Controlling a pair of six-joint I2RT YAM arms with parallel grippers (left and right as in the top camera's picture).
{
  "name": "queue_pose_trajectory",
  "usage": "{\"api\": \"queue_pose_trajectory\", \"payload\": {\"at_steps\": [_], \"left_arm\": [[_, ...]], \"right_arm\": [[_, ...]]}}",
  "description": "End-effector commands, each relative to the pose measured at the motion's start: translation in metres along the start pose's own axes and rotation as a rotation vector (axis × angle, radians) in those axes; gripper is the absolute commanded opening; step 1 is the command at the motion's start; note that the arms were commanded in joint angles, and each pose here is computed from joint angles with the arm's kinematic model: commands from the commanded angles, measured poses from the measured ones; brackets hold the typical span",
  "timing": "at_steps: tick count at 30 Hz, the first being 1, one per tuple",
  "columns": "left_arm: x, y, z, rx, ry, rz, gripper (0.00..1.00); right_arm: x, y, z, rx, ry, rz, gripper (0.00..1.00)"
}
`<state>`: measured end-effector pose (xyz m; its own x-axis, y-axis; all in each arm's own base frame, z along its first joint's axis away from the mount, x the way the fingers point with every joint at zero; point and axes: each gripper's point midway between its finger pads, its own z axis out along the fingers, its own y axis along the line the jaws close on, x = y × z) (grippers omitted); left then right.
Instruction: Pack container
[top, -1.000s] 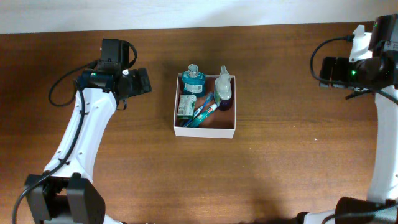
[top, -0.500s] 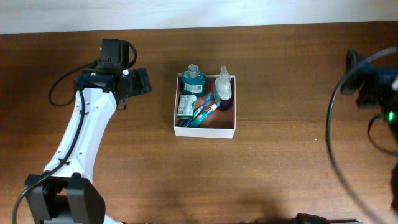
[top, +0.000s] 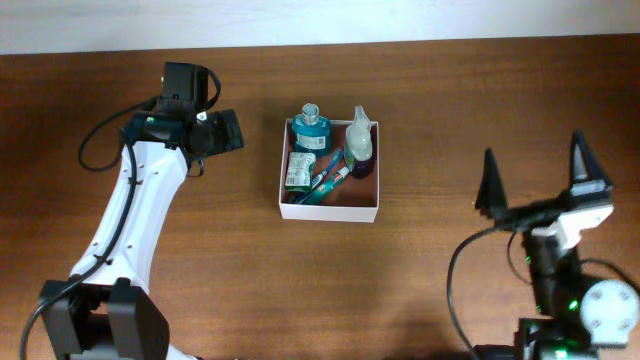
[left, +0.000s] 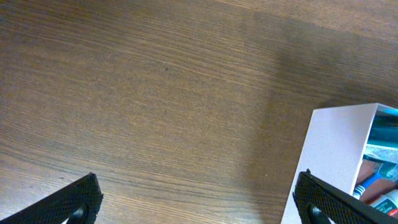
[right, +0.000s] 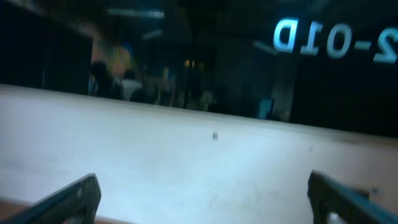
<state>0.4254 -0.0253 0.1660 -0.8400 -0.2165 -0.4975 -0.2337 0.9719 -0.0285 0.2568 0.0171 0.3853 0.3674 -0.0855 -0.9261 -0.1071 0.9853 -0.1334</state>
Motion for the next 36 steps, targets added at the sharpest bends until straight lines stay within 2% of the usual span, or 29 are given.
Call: {"api": "queue_pose_trajectory", "payload": {"at_steps": [1, 15, 36], "left_arm": [[-0.008, 0.002, -0.010, -0.003, -0.031, 0.000, 0.99], [-0.007, 0.002, -0.010, -0.003, -0.031, 0.000, 0.99], [-0.008, 0.002, -0.010, -0.003, -0.031, 0.000, 0.99]], "right_arm": [[0.015, 0.007, -0.012, -0.013, -0.028, 0.009, 0.99], [0.061, 0.014, -0.036, -0.006, -0.008, 0.013, 0.99], [0.083, 0.021, -0.064, -0.004, -0.062, 0.000, 0.99]]}}
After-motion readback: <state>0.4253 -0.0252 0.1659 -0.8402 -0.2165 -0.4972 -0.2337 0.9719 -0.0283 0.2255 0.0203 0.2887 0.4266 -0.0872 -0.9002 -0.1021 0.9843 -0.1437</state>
